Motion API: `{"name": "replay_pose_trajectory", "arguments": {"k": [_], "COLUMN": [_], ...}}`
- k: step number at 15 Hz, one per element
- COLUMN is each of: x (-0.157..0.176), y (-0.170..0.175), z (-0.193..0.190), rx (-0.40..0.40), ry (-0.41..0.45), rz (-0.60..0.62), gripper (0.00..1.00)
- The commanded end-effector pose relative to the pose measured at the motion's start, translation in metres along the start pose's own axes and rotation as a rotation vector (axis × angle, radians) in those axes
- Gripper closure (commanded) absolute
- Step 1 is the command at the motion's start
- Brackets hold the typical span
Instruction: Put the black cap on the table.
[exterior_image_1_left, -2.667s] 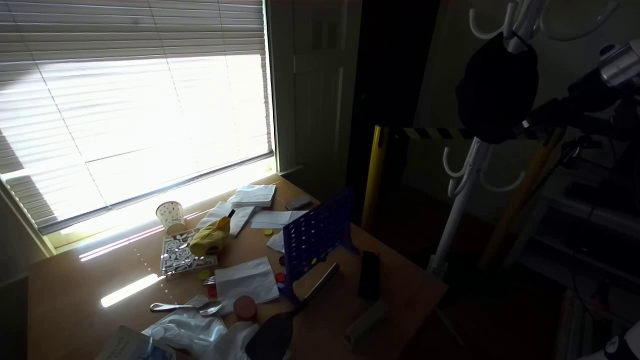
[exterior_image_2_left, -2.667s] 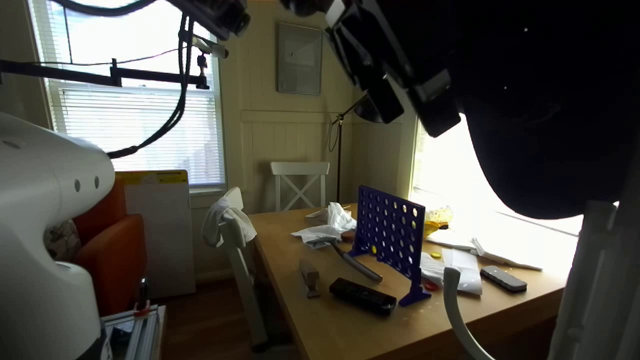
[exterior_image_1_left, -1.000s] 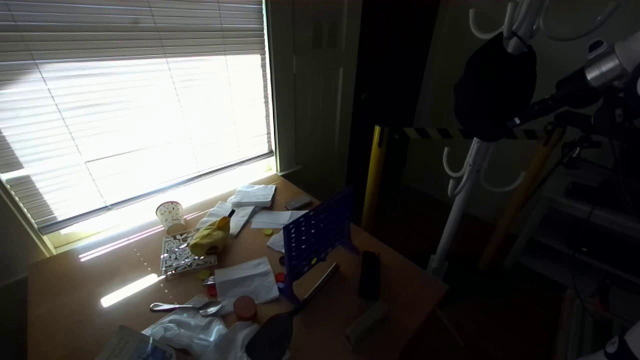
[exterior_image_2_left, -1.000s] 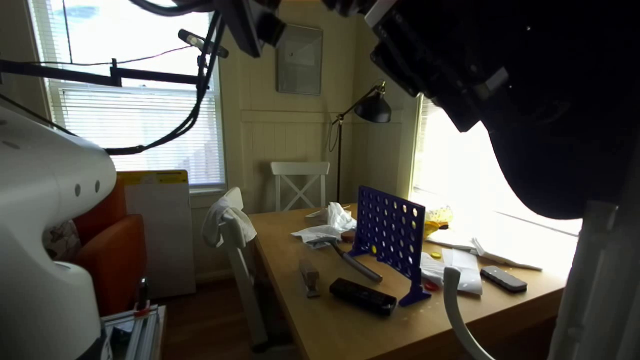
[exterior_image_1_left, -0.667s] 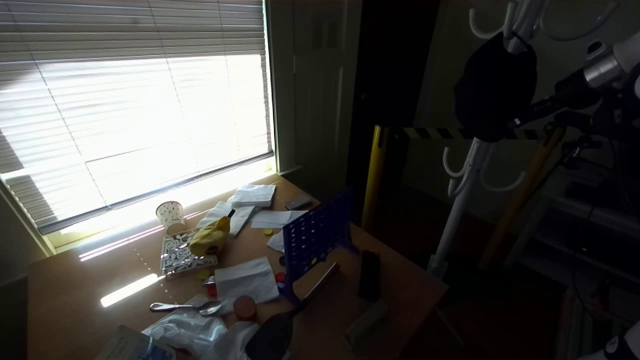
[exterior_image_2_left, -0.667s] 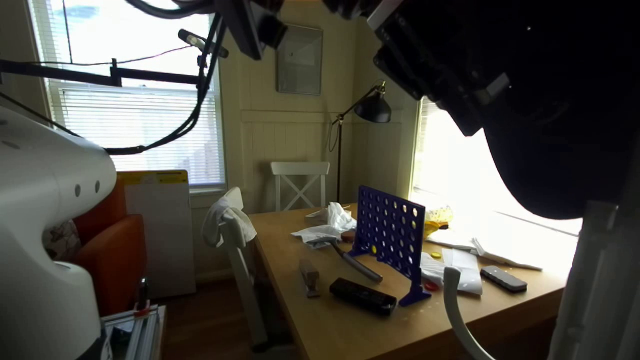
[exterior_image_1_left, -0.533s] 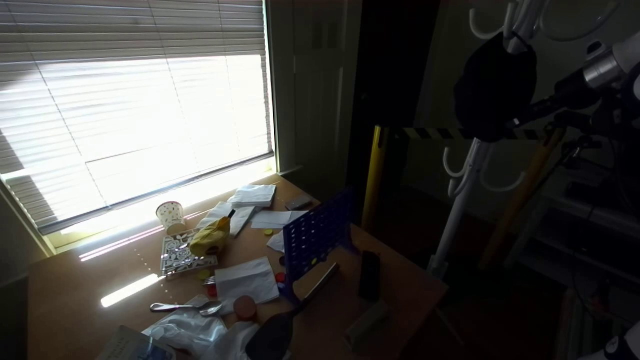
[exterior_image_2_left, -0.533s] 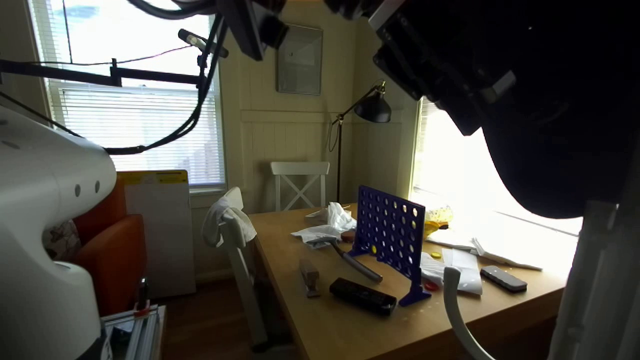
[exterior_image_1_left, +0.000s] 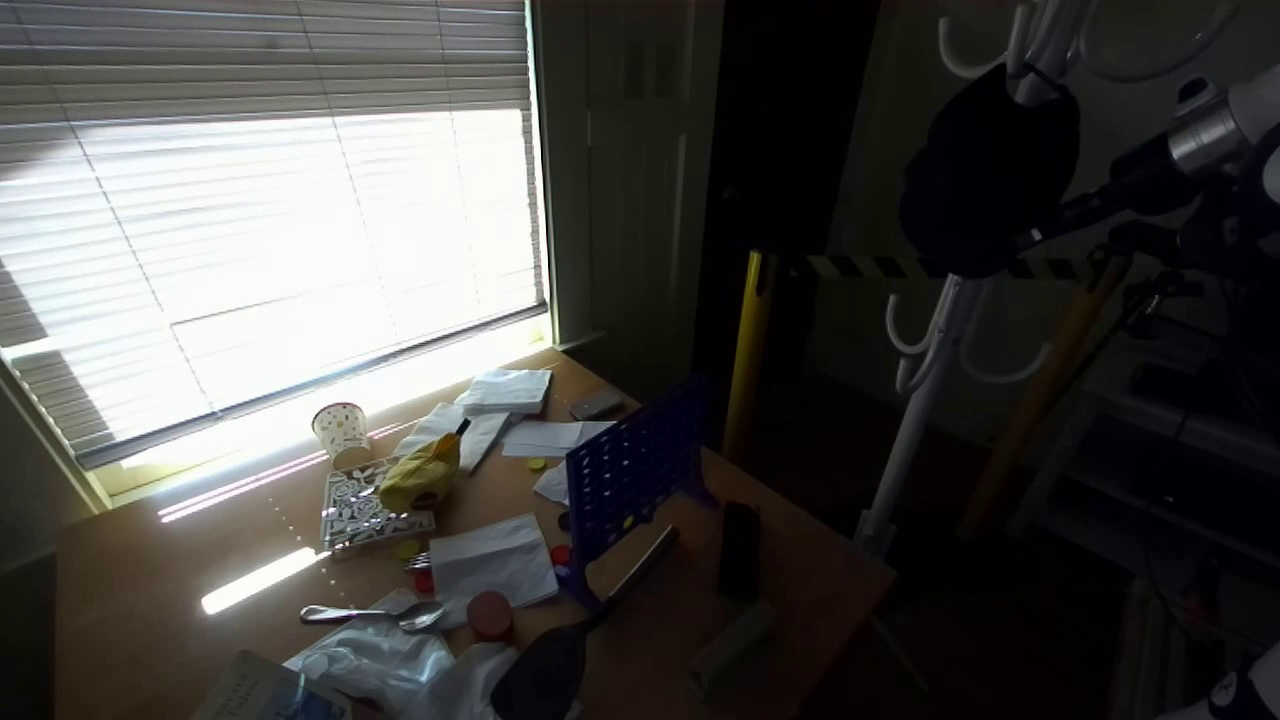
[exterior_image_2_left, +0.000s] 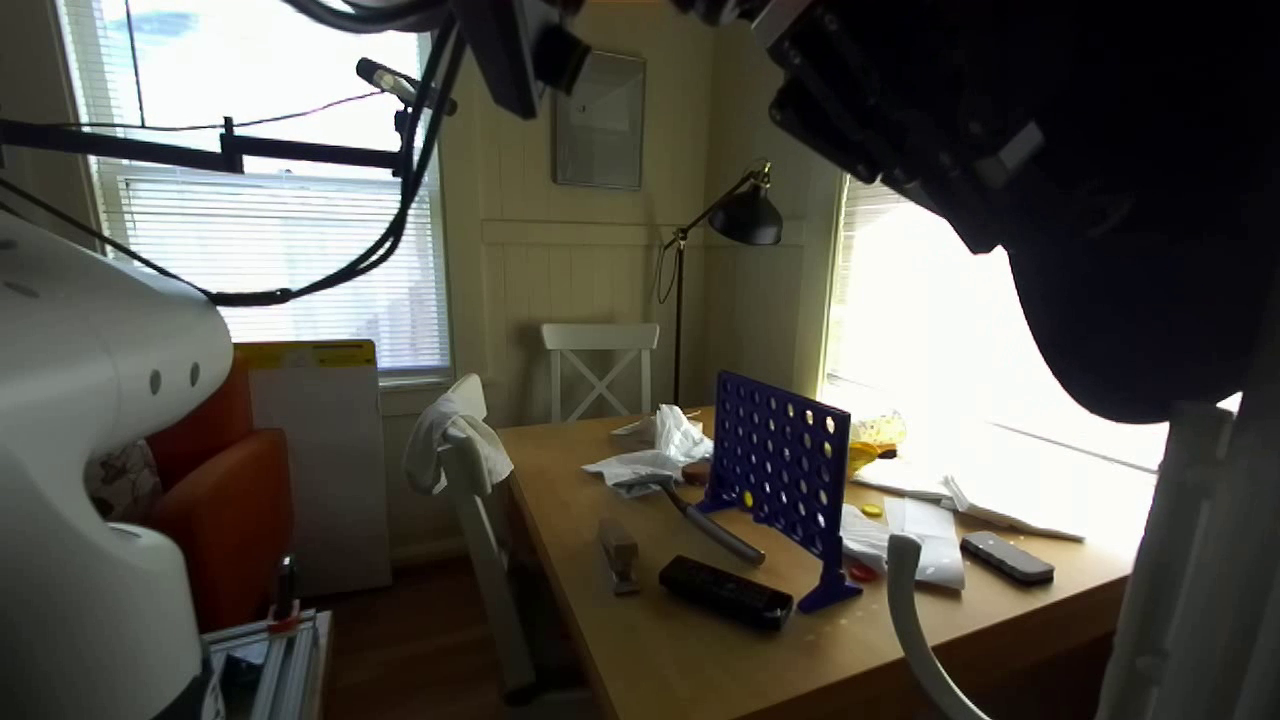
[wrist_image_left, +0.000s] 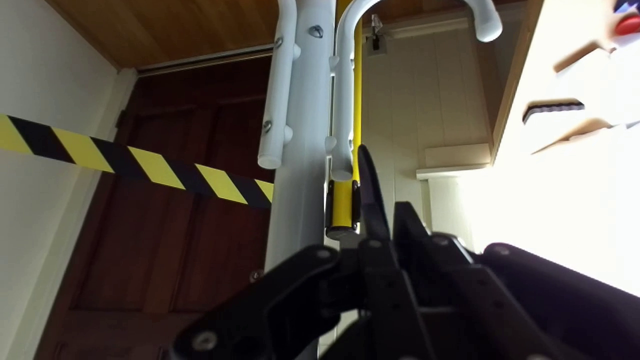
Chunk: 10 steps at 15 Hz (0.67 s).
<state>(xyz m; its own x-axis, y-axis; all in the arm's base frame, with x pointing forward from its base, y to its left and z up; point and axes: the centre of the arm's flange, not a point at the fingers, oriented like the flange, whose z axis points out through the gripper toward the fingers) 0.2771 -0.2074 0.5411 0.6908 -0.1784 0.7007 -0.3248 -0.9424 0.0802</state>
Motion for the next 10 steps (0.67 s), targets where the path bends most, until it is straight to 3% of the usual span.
{"name": "replay_pose_trajectory", "arguments": {"k": [1, 5, 10], "x": [-0.009, -0.009, -0.009], "y": [0.002, 0.001, -0.003], "z": [0.006, 0.001, -0.009], "rx": [-0.004, 0.032, 0.154], "ry": [0.020, 0.009, -0.006], "rz": [-0.023, -0.046, -0.122], "gripper": [1.00, 0.99, 0.99]}}
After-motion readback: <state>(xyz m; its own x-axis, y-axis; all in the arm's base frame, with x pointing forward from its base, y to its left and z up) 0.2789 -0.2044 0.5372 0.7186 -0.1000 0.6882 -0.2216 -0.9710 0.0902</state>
